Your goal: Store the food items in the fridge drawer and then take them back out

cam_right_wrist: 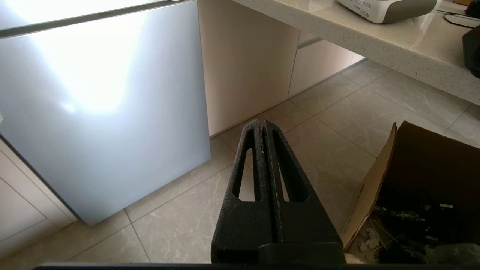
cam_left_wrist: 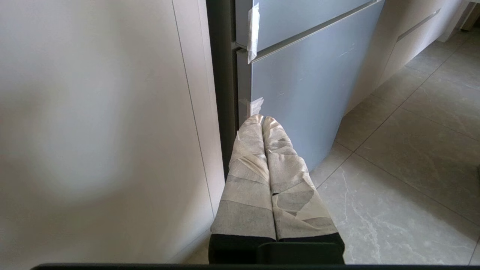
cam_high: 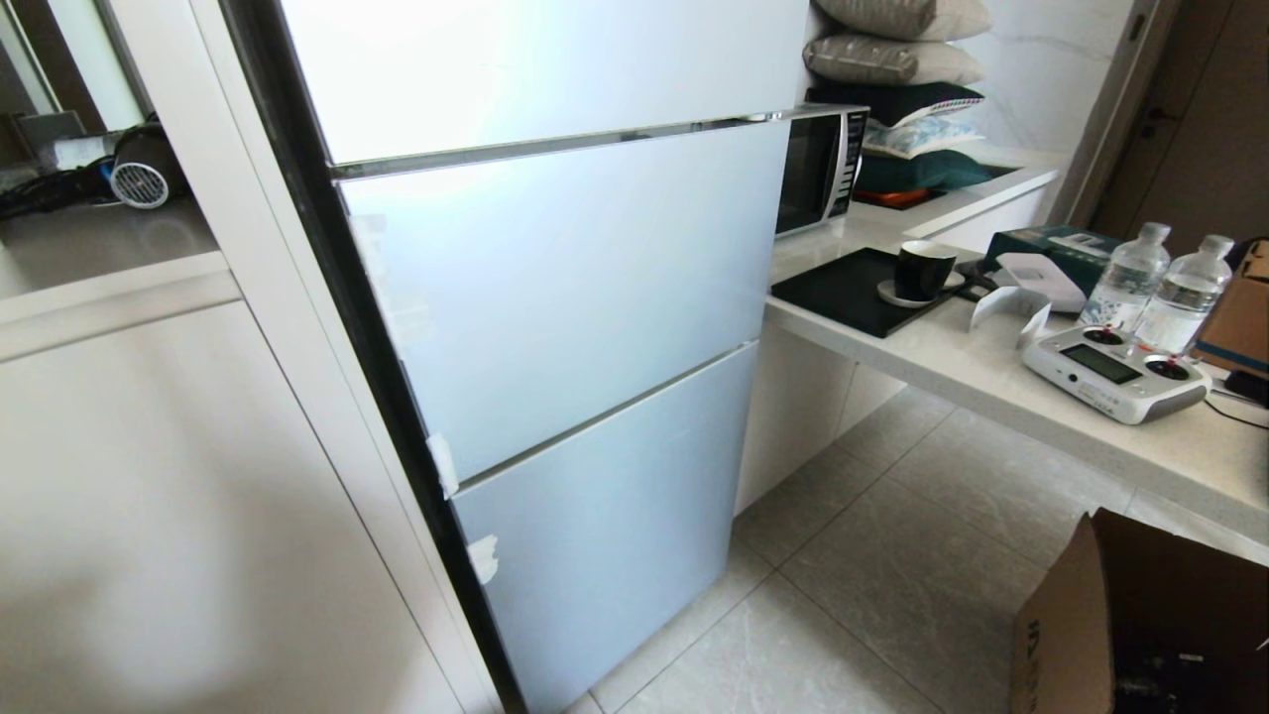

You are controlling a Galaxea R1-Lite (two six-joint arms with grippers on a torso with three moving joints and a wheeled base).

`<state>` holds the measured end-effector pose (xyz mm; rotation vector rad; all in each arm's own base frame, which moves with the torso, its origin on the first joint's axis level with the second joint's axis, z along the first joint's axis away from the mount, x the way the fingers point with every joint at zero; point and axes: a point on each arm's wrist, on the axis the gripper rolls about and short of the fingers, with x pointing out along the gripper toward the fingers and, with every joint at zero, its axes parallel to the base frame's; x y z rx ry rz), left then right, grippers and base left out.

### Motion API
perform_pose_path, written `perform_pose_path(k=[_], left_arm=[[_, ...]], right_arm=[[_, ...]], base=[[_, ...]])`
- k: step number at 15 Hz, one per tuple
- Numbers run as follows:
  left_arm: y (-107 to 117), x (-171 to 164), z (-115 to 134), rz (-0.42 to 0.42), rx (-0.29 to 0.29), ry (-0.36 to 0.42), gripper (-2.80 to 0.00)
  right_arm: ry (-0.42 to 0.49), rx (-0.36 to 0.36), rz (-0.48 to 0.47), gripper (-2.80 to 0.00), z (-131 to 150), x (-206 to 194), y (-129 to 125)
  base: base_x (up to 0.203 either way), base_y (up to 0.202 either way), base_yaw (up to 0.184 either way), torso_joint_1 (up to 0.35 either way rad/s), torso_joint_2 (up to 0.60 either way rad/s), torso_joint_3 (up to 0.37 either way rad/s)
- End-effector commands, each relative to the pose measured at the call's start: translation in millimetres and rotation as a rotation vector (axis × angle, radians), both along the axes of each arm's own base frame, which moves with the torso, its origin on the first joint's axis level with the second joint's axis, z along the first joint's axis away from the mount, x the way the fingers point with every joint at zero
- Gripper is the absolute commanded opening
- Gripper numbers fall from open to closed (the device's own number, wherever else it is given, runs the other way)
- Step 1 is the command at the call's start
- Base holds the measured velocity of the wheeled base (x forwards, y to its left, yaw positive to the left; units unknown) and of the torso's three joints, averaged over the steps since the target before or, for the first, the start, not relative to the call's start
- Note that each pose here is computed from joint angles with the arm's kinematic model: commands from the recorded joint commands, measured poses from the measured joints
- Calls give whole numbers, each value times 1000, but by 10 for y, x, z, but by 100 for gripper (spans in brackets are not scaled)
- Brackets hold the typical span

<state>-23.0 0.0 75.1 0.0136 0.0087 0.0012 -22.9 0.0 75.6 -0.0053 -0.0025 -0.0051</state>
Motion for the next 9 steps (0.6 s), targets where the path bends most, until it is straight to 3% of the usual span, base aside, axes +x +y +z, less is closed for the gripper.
perform_pose_path(k=[1, 9], left_arm=[[0, 1, 0, 0, 0, 2, -280], [0, 0, -1, 0, 0, 1, -280]], right_arm=[[-1, 0, 0, -280, 0, 0, 0], [-1, -1, 0, -280, 0, 0, 0]], base=[[0, 0, 0, 0, 0, 0], [0, 0, 0, 0, 0, 0]])
